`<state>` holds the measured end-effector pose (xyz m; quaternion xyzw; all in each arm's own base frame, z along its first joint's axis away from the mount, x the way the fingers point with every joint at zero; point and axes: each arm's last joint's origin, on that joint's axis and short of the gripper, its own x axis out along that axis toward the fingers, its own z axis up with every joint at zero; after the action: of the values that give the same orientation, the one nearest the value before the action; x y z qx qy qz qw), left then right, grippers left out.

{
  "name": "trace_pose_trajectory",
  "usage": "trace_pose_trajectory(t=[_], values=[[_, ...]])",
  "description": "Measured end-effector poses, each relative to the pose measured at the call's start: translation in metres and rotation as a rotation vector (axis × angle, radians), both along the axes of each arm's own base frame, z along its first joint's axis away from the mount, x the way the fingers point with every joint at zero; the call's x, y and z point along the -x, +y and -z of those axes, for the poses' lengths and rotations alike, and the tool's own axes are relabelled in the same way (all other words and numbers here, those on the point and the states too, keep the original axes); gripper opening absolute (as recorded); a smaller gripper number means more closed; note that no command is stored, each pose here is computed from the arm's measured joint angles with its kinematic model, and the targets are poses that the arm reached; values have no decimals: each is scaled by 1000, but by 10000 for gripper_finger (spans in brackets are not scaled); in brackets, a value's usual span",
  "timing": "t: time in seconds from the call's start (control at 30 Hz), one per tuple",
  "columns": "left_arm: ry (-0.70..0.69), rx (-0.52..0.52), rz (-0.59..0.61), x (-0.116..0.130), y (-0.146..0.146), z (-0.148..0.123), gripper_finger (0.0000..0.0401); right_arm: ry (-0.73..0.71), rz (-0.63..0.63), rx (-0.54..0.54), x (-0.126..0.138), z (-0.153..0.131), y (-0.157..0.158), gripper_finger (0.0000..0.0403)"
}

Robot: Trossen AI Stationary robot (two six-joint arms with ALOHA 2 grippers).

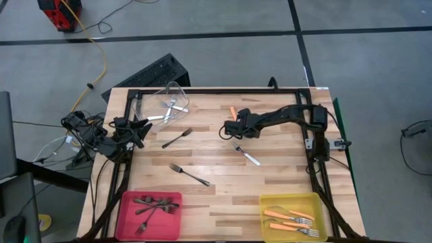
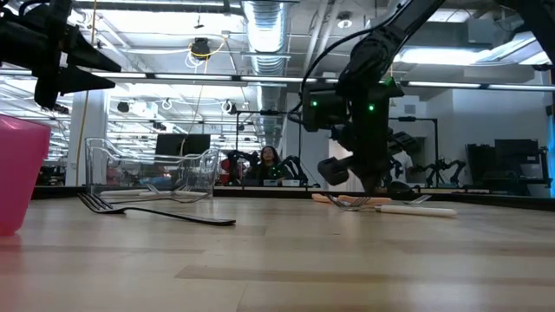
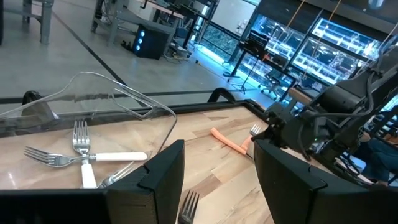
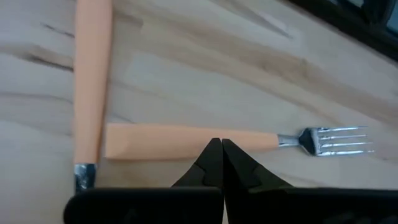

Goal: Sort silverware by color (type)
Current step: Put the orange fork into the yellow bin

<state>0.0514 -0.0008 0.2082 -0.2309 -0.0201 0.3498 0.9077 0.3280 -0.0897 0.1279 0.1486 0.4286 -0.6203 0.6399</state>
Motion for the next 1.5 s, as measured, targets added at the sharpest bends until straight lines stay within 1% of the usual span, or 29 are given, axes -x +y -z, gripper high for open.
trace_pose_trajectory(t=[0.2,0.4,0.5,0.53,0.63,0.73,0.77,0.83,0.93,1.03,1.1,1.17,1.3,1.4,1.5], values=[[0,-1,-1,0,0,0,178,-11,16,31,0,-1,-5,14],[1,1,2,0,0,0,178,0,22,-4,-1,8,-7,14],[1,1,5,0,0,0,178,11,-2,-3,-4,14,-4,14],[1,3,7,0,0,0,178,-3,-16,-17,-6,14,-2,14],[2,4,10,0,0,0,178,-62,-75,-15,-16,14,9,14],[2,3,9,0,0,0,178,-124,-172,-64,-28,12,23,14],[2,3,8,0,0,0,178,-147,-206,-93,-34,9,27,15],[2,2,6,0,0,0,178,-188,-273,-116,-45,2,35,18],[2,2,6,0,0,0,178,-196,-364,-80,-57,-9,50,19],[2,2,5,0,0,0,178,-191,-413,7,-67,-28,60,21],[1,2,5,0,0,0,178,-191,-402,66,-70,-42,60,21],[2,2,5,0,0,0,178,-183,-368,100,-70,-48,53,21],[3,2,7,0,0,0,178,-154,-277,138,-65,-42,34,19],[4,2,9,0,0,0,178,-147,-213,139,-59,-31,23,19],[6,1,10,0,0,0,178,-113,-157,213,-50,-23,21,18]])
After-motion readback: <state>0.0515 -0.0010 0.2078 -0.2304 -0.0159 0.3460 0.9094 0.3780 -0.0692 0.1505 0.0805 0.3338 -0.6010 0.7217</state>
